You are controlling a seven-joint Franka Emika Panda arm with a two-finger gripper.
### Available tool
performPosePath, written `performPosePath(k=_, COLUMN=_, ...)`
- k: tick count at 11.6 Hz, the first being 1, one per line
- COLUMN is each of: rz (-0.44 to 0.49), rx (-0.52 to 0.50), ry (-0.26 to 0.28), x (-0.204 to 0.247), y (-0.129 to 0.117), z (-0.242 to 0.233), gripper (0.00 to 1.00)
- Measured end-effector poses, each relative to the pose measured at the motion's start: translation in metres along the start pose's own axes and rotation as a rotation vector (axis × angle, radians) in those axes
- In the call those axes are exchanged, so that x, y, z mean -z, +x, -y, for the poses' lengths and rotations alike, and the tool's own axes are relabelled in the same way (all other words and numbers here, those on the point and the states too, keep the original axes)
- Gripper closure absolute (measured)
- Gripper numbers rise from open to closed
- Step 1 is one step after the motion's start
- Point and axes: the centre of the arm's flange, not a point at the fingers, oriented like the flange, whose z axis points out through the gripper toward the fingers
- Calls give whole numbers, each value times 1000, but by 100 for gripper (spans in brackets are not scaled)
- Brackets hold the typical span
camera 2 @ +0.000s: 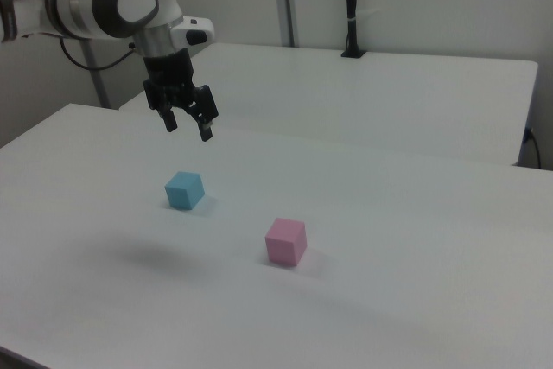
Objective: Put blue cube on pink cube
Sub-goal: 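Move the open gripper over the light-blue cube and lower it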
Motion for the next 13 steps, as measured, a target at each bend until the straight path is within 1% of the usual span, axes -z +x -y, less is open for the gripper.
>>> performPosePath(k=2, rz=-43, rx=35, ry=10, x=-12, y=12, z=25, gripper=0)
performPosePath(k=4, rz=-73, rx=76, ry=29, x=-29, y=26, z=61, gripper=0)
performPosePath(k=7, rz=-117, rx=125, ry=30, x=-62, y=51, z=103, gripper=0)
performPosePath(k=9, rz=-140, rx=146, ry=28, x=-91, y=64, z=122, gripper=0)
performPosePath(k=11, rz=-138, rx=163, ry=24, x=-113, y=69, z=132, gripper=0)
performPosePath(k=13, rz=-108, rx=198, ry=15, x=-137, y=67, z=151, gripper=0)
